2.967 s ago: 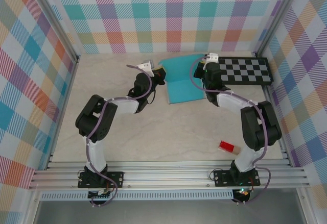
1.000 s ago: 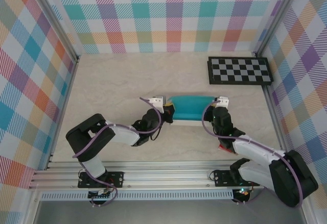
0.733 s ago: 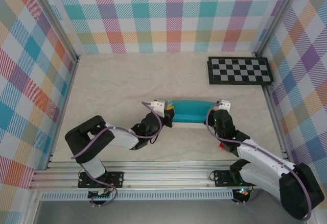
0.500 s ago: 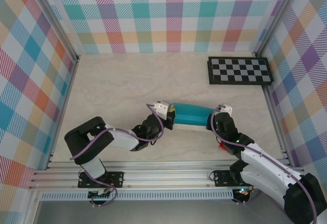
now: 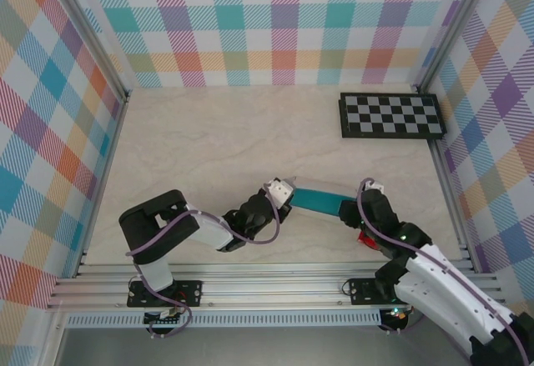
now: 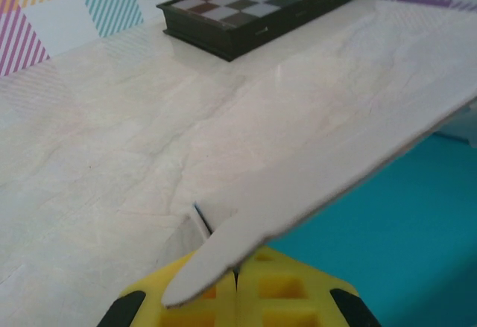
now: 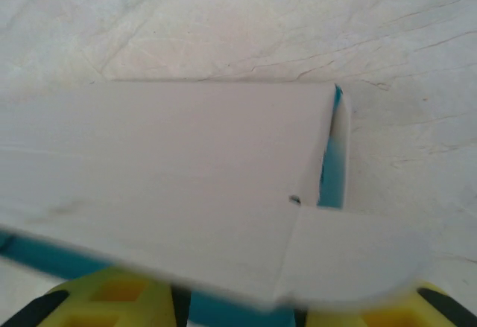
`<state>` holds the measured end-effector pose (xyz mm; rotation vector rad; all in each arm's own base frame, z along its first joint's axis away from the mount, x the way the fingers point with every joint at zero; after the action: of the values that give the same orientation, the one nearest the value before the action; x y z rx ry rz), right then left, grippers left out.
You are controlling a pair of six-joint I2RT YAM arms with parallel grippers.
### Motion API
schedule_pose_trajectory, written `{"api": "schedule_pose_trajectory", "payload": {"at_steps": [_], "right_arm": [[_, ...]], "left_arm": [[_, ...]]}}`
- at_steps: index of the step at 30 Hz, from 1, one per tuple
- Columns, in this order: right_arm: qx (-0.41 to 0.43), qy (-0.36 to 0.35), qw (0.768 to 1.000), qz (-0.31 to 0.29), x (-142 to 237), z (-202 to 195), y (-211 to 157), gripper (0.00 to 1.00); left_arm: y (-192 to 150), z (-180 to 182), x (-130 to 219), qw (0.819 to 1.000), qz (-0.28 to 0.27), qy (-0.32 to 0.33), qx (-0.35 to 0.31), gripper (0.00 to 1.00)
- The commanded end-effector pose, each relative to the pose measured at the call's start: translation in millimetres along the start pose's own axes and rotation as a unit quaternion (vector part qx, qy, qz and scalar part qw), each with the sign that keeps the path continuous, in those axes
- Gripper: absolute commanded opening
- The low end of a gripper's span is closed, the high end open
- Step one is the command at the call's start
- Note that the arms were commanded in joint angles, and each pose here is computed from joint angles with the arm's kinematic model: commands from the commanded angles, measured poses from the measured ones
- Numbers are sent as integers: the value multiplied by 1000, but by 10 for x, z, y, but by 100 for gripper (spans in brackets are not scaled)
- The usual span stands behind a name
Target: Fold the paper box
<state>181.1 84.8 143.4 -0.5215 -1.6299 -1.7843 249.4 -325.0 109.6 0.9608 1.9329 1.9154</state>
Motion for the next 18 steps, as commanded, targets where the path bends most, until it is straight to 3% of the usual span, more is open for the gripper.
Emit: {"api": "schedule_pose_trajectory", "payload": {"at_steps": [1, 10, 18], "right_arm": [[16, -22, 999, 20, 309, -99, 19, 42], [15, -20, 1000, -1, 699, -60, 373, 40], [57, 16, 998, 37, 237, 310, 641, 26]], "left_arm": [[-390, 47, 20, 996, 63, 8, -64, 0], [-504, 60, -44, 994, 71, 14, -75, 0], [-537, 50, -58, 994, 76, 9, -76, 0]]}}
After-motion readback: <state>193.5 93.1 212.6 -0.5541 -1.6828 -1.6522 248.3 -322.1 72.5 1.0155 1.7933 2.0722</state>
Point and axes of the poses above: each hand's point on the last joint's axis, 136 mm out from that joint toward the fingers, its own x axis back along the fingers, its own z axis along the line the jaws close on, y = z × x, the point moved 4 cm from there along x, back along the fingers, and after that the axes turned 14 degrees about x, right-handed, at the moved point
